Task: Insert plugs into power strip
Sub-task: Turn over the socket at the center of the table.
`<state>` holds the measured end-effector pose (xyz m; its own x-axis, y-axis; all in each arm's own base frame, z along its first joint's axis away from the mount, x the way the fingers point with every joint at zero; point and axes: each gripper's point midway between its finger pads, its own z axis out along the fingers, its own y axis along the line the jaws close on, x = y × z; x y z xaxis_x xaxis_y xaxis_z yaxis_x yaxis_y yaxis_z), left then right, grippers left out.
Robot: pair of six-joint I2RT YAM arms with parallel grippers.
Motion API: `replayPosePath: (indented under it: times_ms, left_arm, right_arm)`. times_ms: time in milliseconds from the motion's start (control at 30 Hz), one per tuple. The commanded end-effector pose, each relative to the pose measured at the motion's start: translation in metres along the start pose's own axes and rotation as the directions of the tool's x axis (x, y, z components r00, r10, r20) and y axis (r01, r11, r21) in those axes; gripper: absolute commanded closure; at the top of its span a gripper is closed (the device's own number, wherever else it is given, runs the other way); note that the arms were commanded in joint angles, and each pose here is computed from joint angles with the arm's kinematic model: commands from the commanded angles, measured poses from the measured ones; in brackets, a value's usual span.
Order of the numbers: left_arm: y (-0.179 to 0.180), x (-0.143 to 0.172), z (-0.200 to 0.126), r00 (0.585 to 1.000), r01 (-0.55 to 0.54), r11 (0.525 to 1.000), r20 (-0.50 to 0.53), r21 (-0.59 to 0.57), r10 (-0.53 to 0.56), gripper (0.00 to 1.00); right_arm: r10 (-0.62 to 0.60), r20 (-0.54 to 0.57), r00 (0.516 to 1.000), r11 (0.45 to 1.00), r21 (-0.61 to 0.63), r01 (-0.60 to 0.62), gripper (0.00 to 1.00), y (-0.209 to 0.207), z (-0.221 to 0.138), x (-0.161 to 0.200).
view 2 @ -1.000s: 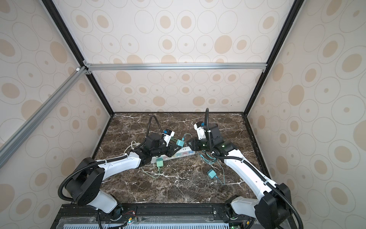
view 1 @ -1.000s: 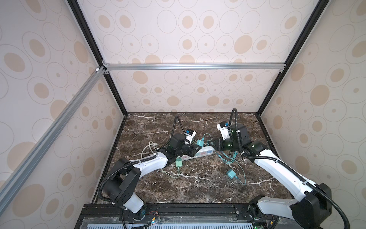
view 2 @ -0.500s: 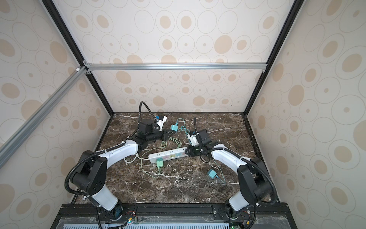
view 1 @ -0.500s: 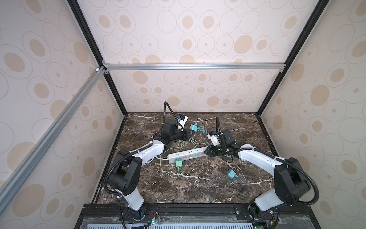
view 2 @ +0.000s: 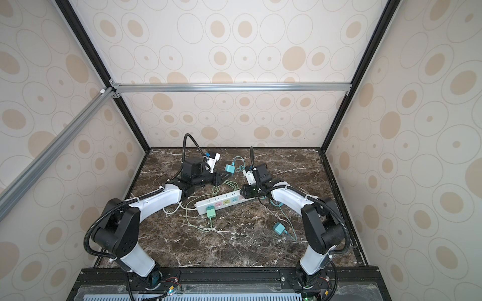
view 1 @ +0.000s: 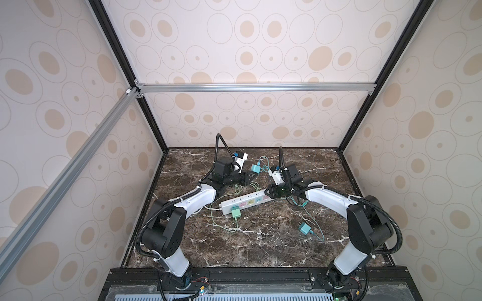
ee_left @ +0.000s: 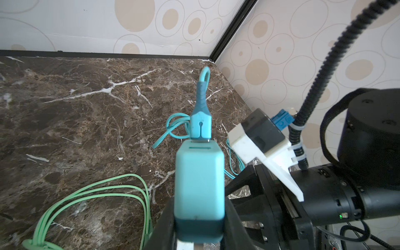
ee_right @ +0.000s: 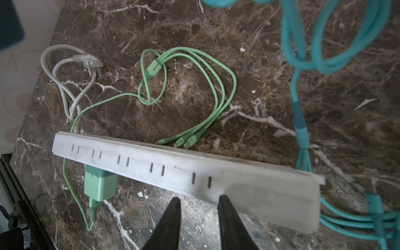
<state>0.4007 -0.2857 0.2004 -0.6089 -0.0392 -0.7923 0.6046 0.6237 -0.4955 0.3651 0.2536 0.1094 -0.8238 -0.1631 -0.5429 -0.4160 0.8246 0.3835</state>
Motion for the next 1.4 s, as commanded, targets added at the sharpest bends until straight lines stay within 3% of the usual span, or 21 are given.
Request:
replayPosePath:
  times_ms: [0,333,400,467,533,600,767,1000,1100,1367]
  left_arm:
    - [-0.010,-0.018,-0.011,0.998,-0.040,0.999,0.051,0.021,0.039,0.87]
    - [-0.010,-0.019,-0.020,0.997,-0.039,0.999,0.066,0.010,0.038,0.87]
    - [-0.009,-0.018,-0.023,0.997,-0.038,0.999,0.067,0.005,0.038,0.87]
    - [-0.007,-0.017,-0.024,0.997,-0.035,0.999,0.066,0.002,0.035,0.87]
    - [-0.005,-0.016,-0.024,0.997,-0.033,0.999,0.063,0.004,0.033,0.87]
    - [-0.005,-0.016,-0.024,0.997,-0.038,0.999,0.060,0.007,0.037,0.87]
    - [0.000,-0.014,-0.025,0.998,-0.039,0.999,0.054,0.001,0.039,0.87]
    - [0.009,-0.014,-0.030,0.997,-0.039,0.999,0.060,-0.014,0.039,0.87]
    - [0.016,-0.021,-0.033,0.995,-0.045,0.999,0.088,-0.011,0.045,0.87]
    - [0.031,-0.026,-0.035,0.994,-0.043,0.999,0.098,-0.021,0.045,0.87]
  right_arm:
    - [-0.032,0.019,0.999,0.999,0.008,0.031,0.66,0.001,0.006,-0.012]
    - [-0.034,-0.007,0.999,0.999,-0.012,0.034,0.63,0.000,0.031,-0.021]
    - [-0.075,0.005,0.997,0.997,-0.027,0.075,0.57,0.003,0.024,-0.019]
    - [-0.169,0.018,0.985,0.985,-0.028,0.169,0.44,0.007,0.012,-0.015]
    - [-0.295,0.016,0.955,0.955,-0.039,0.295,0.29,0.011,0.002,-0.011]
    - [-0.403,-0.004,0.915,0.914,-0.060,0.402,0.23,0.013,-0.007,-0.006]
    - [-0.638,0.011,0.770,0.757,-0.171,0.630,0.21,0.026,-0.010,0.004]
    - [-0.813,0.099,0.574,0.536,-0.261,0.803,0.21,0.042,-0.003,0.000]
    - [-0.844,0.081,0.529,0.491,-0.278,0.826,0.21,0.039,0.003,0.002]
    - [-0.872,0.023,0.488,0.446,-0.371,0.815,0.25,0.035,0.014,0.021]
